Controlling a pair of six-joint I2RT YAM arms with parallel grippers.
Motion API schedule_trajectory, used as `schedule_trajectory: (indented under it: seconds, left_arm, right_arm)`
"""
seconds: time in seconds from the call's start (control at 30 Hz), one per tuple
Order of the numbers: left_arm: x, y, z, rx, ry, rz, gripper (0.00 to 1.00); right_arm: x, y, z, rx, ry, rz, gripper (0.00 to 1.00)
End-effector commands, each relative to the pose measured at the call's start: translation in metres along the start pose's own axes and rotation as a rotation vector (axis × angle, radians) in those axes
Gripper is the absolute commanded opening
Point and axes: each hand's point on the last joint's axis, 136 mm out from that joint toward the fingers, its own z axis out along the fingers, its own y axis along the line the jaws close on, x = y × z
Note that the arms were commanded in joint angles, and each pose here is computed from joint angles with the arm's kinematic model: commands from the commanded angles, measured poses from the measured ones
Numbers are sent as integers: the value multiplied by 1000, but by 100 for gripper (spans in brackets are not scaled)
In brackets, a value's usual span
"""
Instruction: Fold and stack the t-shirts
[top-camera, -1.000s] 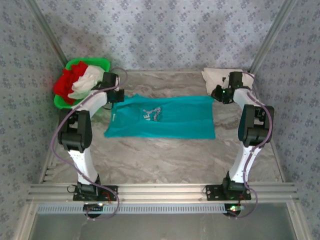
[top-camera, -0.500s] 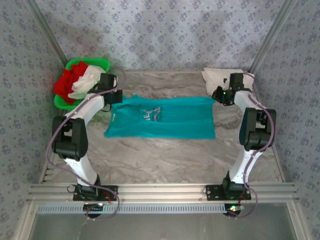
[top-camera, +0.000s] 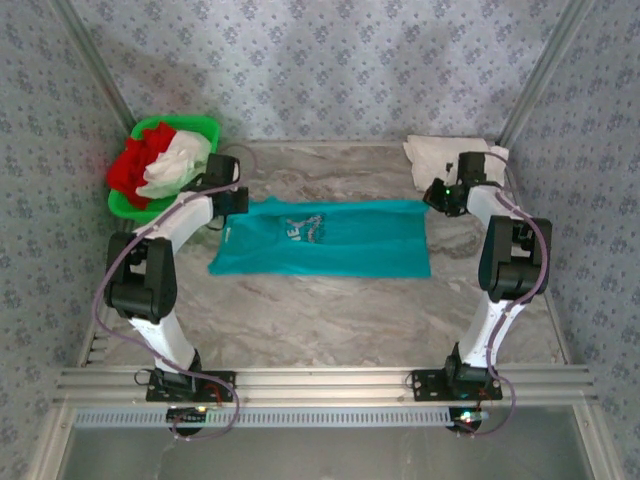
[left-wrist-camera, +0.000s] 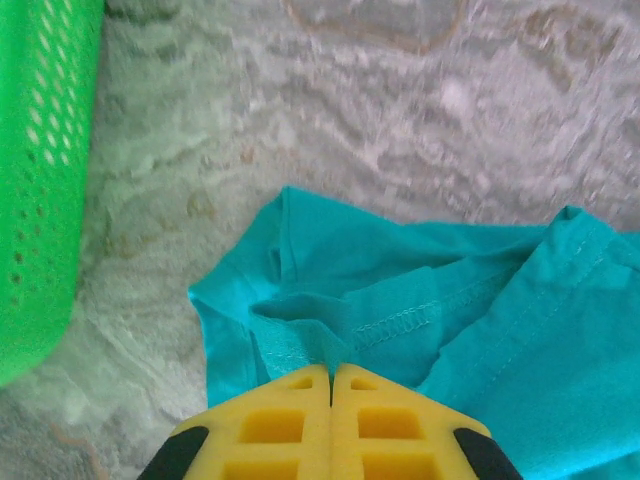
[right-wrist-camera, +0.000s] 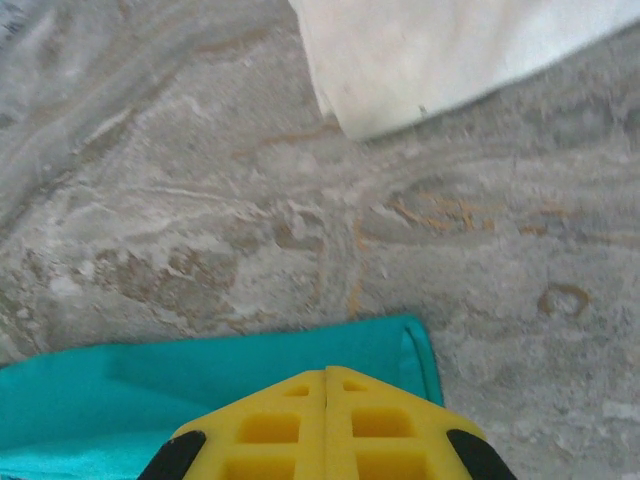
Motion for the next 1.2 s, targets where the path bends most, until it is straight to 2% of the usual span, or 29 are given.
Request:
schedule_trajectory:
  seconds: [0.0,0.23,0.4,0.43,0.5,0.53,0.63,0.7,0.8,0.87,0.93,1.0,1.03,1.17]
  left_arm:
    - [6,5,-7,-37,-9,-22,0]
    - [25,4,-6,-58,-18,-43,0]
    - [26,5,-6,-80,-6,-38,0]
    - [25,6,-8,-86,-13,-39,0]
    - [26,6,-12,-83,-22,-40,1]
    - [27,6,-15,-87,-24,-43,8]
    - [42,7,-18,-104,-12,-52,11]
    - [57,12,-19,-129,7,-70,26]
    - [79,22,-22,-167,21,-100,41]
    - [85,25,-27,-167,15,-110,43]
    - [77,22,-35,-145,-20,-114,44]
    - [64,14,-40,-99,-50,-96,50]
    - [54,7,-43,-71,-63,-84,50]
    - [23,-23,-38,52,-83,12,56]
  right_arm:
    - [6,-3,-9,22,-7,25,0]
    - [27,-13,-6,41,29,55,0]
    - [26,-13,-9,47,34,59,0]
    - [26,-12,-12,42,32,58,1]
    - [26,-8,-18,35,26,53,10]
    - [28,-7,-21,29,30,51,12]
    - [38,-3,-27,3,77,66,11]
    - [63,-11,-25,5,130,86,12]
    - [88,-22,-30,41,177,112,22]
    - [94,-28,-35,69,176,109,25]
    - [90,-28,-43,84,159,93,26]
    - [78,-22,-49,87,121,75,27]
    - [73,-18,-50,84,110,65,28]
    - [47,16,-45,30,85,-1,28]
